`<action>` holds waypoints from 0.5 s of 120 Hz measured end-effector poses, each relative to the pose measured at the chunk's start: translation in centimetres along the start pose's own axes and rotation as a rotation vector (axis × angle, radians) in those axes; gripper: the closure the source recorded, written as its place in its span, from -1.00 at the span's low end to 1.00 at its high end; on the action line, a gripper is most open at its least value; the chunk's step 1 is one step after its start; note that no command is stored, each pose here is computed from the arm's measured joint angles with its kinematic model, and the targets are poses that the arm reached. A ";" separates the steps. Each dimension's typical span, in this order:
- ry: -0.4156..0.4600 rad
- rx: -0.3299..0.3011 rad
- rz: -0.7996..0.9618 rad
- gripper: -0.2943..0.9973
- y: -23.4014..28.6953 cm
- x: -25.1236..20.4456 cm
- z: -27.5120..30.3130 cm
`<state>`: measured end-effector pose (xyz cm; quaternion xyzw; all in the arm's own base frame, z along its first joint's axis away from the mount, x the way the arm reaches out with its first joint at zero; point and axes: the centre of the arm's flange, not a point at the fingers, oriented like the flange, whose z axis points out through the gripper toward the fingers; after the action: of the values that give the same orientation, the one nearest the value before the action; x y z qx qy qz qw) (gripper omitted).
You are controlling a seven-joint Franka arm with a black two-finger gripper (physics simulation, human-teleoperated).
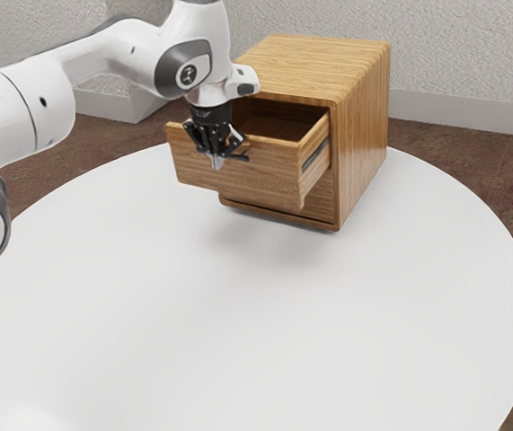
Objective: Push the drawer handle with one arm to close the drawer
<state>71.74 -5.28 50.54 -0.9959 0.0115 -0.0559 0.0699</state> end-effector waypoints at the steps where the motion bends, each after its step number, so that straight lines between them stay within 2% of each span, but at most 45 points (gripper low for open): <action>1: 0.001 0.000 0.000 0.67 0.0 0.0 0.0; 60: 0.077 -0.015 -0.026 0.67 -1.1 2.0 -1.2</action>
<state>73.58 -4.46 52.06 -0.9936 0.0017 -0.0949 0.0613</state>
